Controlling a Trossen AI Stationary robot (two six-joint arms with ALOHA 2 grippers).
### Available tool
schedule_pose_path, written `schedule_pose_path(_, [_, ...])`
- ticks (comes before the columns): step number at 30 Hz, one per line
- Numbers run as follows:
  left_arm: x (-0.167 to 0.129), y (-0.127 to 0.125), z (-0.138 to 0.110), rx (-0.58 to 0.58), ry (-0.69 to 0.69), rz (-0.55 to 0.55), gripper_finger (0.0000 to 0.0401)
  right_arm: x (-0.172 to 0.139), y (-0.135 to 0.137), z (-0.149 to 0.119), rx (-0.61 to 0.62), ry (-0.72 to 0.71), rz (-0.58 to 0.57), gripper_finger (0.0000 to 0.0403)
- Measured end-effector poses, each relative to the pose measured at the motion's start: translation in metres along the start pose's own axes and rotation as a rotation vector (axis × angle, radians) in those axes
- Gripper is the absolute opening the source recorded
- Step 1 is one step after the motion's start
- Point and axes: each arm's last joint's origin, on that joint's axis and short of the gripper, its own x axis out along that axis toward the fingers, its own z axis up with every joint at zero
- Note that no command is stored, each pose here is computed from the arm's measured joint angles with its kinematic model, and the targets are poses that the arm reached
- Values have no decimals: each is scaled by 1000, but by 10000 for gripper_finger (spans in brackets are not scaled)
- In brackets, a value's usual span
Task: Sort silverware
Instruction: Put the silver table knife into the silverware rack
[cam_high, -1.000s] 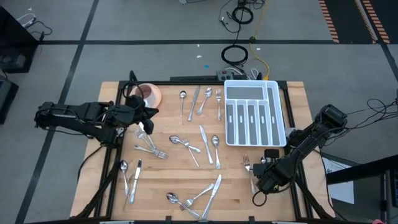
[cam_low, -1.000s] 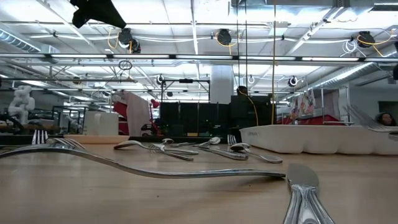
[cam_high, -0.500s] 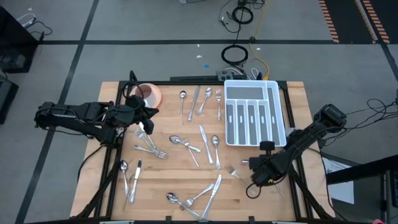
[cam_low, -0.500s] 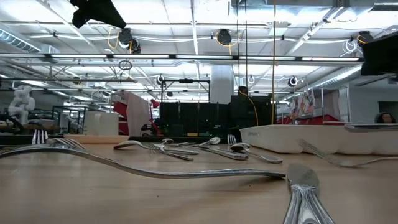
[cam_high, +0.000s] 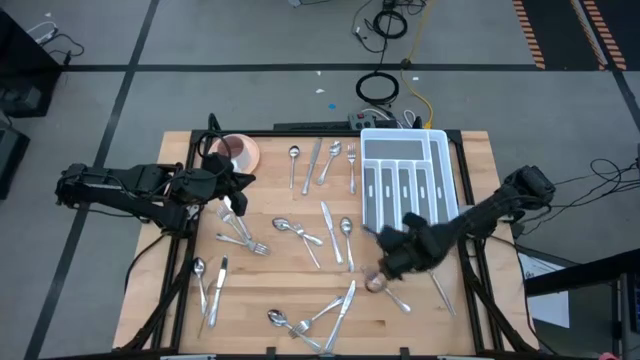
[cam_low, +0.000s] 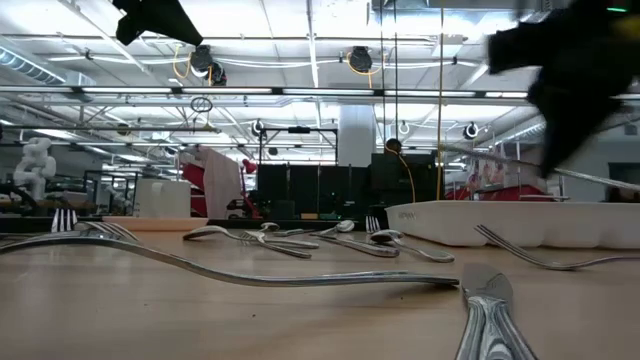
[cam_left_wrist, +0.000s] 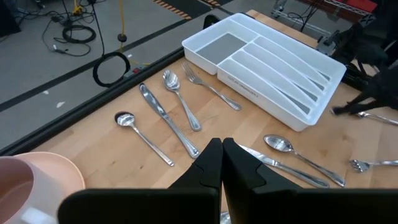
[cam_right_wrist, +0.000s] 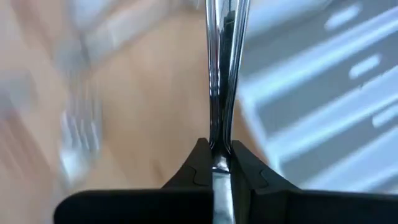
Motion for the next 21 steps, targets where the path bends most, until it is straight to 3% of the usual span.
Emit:
schedule_pose_path(6, [0,0,0,-6,0,0,8,0,-20,46,367,-169,-30,0])
schedule_pose_path(11, [0,0,0,-8,0,-1,8,-17,-65,69,557,-309,-105,0])
schedule_pose_path(15, [0,0,0,-32,-1,-1,8,-33,-105,70,691,-398,-131,0])
schedule_pose_path(18, [0,0,0,-60,-1,0,8,-31,-127,65,832,-462,-64,0])
schedule_pose_path(21, [0,0,0,-61,-1,-1,8,-15,-131,60,909,-492,92,0])
